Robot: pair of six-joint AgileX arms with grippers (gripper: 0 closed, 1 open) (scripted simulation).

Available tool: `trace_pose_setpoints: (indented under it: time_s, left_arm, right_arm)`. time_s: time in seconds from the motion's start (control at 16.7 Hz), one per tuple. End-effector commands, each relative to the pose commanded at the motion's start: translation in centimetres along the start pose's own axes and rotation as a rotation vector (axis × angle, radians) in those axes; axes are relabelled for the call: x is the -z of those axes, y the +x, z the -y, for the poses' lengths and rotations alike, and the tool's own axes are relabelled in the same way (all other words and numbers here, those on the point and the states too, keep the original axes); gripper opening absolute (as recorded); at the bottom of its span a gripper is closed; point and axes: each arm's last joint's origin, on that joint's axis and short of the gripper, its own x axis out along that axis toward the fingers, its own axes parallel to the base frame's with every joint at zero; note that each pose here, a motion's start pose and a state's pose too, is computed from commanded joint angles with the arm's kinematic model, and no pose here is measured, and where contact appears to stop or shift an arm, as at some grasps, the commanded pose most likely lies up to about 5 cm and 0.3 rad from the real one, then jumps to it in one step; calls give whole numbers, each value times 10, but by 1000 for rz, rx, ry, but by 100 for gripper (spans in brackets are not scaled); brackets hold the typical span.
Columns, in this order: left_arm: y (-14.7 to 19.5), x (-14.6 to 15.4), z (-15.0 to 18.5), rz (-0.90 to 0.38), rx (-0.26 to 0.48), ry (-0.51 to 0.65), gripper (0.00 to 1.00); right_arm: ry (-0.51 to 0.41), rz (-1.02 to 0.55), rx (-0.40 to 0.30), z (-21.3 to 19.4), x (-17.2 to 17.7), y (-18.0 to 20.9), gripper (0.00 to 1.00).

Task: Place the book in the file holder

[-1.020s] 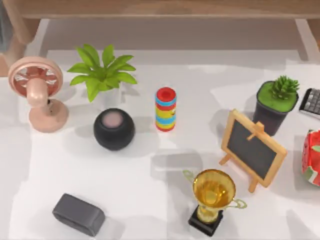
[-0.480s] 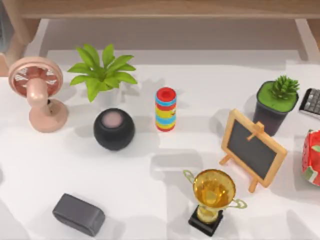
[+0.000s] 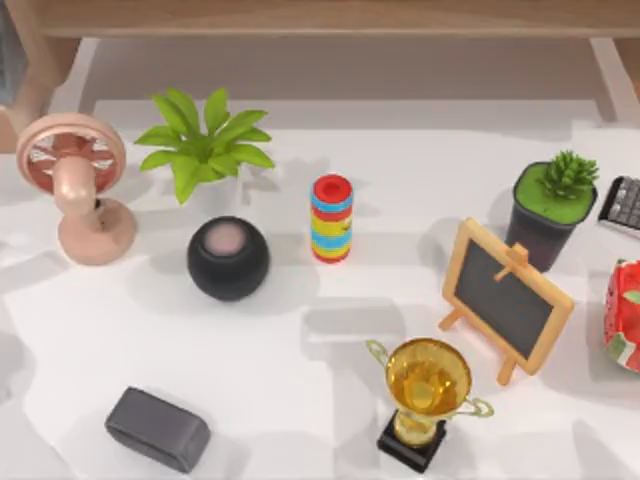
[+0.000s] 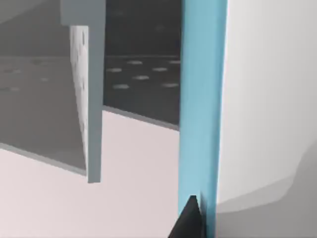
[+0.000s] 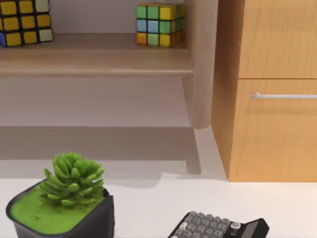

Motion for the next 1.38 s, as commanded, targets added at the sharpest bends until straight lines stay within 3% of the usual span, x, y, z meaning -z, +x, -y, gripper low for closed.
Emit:
trace_pose_setpoints:
  time_s: [0.24, 1.2, 1.38]
  left_arm:
    - [17, -32, 10, 159, -8, 93, 0]
    - [48, -39, 7, 165, -7, 96, 0]
    - [48, -39, 7, 165, -7, 96, 23]
  right_arm:
    - [0, 0, 0, 0, 0, 0, 100]
    - [0, 0, 0, 0, 0, 0, 100]
    - [0, 0, 0, 0, 0, 0, 100]
